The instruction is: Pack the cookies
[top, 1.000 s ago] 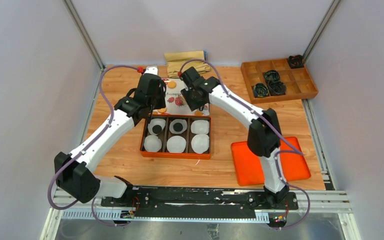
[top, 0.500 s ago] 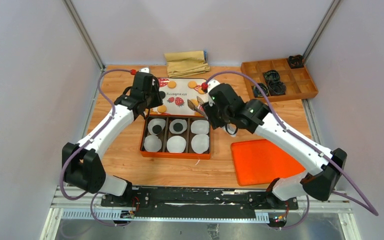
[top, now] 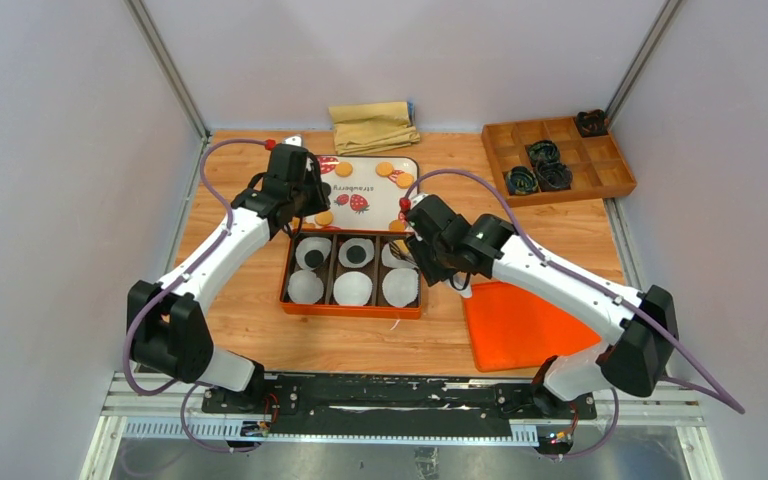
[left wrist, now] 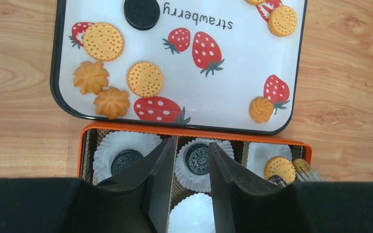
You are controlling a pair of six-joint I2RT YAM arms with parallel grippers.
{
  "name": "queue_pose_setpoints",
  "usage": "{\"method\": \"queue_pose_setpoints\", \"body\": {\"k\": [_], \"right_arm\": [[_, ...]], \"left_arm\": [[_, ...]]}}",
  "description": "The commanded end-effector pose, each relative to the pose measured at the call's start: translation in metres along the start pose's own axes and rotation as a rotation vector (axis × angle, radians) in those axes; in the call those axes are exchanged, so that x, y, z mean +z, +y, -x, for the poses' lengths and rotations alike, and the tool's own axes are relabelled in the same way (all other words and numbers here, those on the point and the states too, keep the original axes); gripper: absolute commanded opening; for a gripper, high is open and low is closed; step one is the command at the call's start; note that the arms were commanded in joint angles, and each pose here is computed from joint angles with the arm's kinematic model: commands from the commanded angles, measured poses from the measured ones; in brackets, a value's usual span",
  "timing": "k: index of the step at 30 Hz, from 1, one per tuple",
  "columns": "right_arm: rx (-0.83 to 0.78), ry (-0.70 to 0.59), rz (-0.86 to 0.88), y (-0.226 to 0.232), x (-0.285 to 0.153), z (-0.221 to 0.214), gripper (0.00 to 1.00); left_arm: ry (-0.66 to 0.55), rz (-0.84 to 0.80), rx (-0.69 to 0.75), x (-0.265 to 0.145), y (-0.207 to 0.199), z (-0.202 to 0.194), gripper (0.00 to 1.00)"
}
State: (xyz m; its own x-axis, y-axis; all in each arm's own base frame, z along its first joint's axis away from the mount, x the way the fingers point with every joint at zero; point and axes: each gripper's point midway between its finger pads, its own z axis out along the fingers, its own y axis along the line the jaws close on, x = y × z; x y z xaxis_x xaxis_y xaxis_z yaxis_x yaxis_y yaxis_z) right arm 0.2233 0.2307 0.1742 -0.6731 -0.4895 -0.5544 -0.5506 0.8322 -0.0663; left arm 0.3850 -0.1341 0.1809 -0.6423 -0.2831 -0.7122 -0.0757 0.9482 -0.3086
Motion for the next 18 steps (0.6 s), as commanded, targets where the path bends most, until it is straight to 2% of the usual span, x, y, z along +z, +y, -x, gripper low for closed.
{"method": "queue_pose_setpoints", "body": {"k": [1, 5, 7, 14, 18], "right_arm": [[-0.002, 0.009, -0.030, 0.001, 0.007, 0.006, 0.15], [0.004, 0.048, -0.060, -0.003, 0.005, 0.002, 0.29], [0.012, 0.048, -0.071, -0.005, 0.003, 0.002, 0.40], [0.028, -0.001, -0.052, -0.004, -0.009, 0.016, 0.51], [0.021, -0.005, -0.045, -0.002, -0.010, 0.020, 0.52]], "left_arm": [[-0.020, -0.009, 0.007, -0.006, 0.000, 0.004, 0.40], [-0.016, -0.018, 0.018, -0.007, -0.001, 0.004, 0.41], [-0.018, -0.027, 0.020, -0.008, -0.003, 0.004, 0.42], [-0.021, -0.060, 0.025, -0.009, -0.009, 0.006, 0.45], [-0.020, -0.074, 0.028, -0.010, -0.012, 0.006, 0.49]]}}
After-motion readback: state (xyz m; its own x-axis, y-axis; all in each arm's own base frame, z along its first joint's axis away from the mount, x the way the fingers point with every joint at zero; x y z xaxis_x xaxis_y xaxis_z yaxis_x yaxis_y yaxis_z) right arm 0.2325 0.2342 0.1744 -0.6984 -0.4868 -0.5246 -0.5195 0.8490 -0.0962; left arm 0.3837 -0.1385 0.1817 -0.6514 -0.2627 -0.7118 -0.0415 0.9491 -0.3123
